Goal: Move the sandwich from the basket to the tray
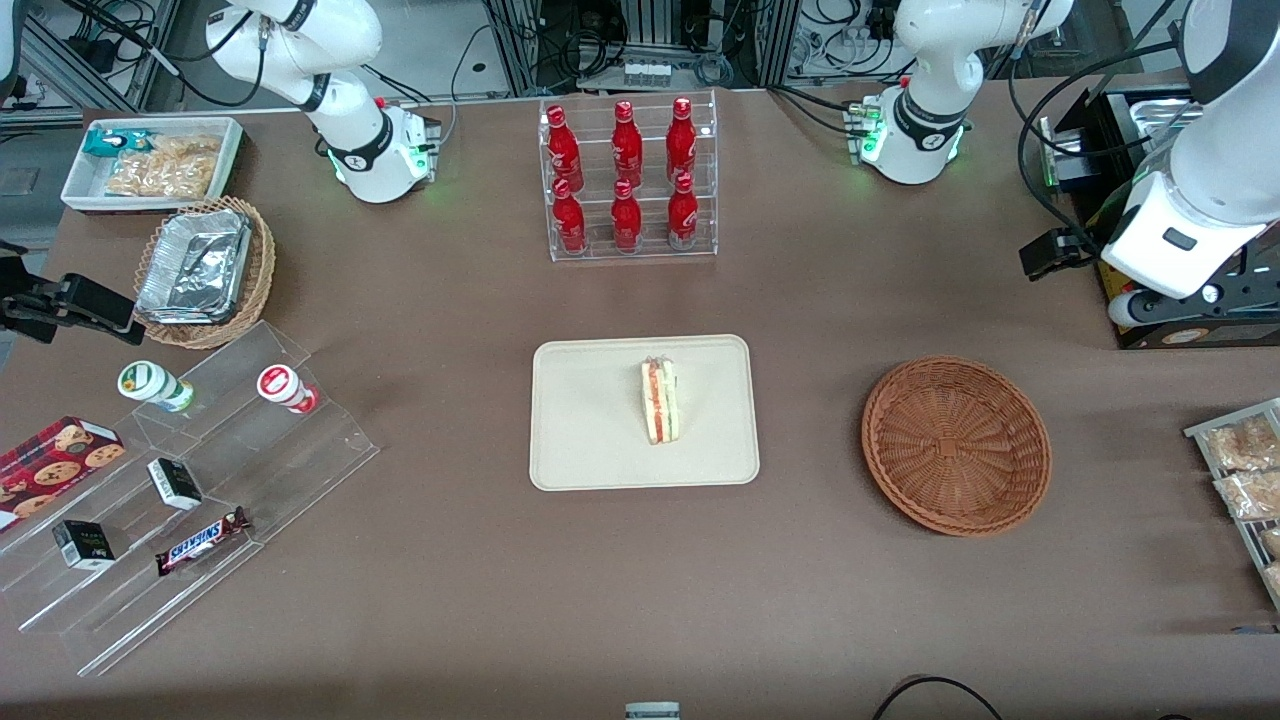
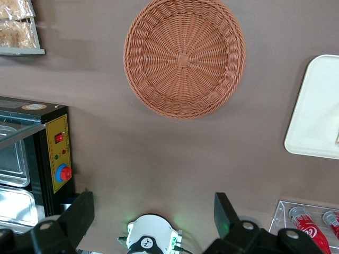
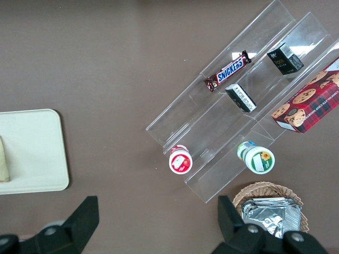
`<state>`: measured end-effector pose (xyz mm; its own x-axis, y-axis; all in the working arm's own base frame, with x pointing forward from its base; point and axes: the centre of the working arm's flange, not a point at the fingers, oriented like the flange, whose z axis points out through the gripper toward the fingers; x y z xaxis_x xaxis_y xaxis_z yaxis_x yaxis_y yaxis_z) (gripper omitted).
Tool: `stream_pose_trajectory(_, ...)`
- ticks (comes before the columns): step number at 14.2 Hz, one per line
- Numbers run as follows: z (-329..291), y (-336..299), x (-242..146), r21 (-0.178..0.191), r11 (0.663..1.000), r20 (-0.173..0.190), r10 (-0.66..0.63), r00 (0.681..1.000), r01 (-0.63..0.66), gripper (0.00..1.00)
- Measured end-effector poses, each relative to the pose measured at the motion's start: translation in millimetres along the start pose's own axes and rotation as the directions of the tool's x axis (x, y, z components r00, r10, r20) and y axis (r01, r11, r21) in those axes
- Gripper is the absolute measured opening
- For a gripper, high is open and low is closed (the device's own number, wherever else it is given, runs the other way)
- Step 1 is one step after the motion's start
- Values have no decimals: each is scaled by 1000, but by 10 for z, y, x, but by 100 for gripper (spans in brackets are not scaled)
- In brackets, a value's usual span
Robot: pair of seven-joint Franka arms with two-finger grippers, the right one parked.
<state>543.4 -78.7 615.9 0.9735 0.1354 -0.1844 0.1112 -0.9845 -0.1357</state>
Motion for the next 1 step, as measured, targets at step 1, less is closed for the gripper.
stream_pose_trajectory(1, -1, 0, 2, -1, 1000, 0, 0, 1000, 0, 100)
